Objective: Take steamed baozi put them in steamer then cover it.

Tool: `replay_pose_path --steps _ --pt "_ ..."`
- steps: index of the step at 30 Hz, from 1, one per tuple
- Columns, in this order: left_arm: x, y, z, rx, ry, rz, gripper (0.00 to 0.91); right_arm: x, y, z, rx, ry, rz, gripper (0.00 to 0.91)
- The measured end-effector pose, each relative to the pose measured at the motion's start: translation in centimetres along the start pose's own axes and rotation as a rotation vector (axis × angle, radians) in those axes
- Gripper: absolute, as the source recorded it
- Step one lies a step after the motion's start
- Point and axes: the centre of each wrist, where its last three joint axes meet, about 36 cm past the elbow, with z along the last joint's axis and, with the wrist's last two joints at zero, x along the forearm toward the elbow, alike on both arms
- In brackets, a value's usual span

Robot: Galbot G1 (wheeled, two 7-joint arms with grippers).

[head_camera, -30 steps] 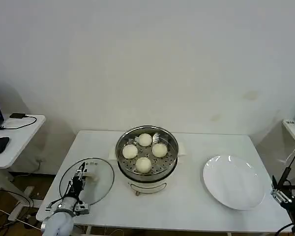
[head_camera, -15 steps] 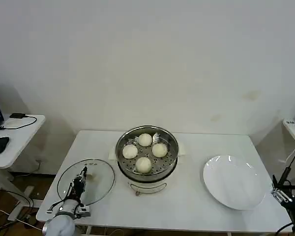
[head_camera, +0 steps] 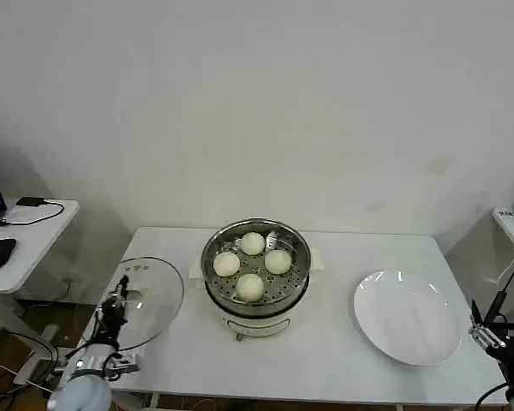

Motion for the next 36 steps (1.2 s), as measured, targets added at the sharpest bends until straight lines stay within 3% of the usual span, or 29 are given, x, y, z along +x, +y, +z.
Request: replay_pose_path --steps 8,17,36 --pt "0.1 5.7 -0.5 0.033 0.034 -0.049 0.0 -0.2 0.5 0.4 0.032 -0.005 -0.006 0.907" --pt "-1.3 10.1 -3.4 0.073 0.051 -0.056 0.0 -0.7 1.6 0.6 0.072 -0.006 -0.008 0.907" --pt "-5.7 14.2 -18.1 0.109 -0.006 -0.031 0.0 -1.6 4.0 1.8 0.085 0.013 -0.028 0.907"
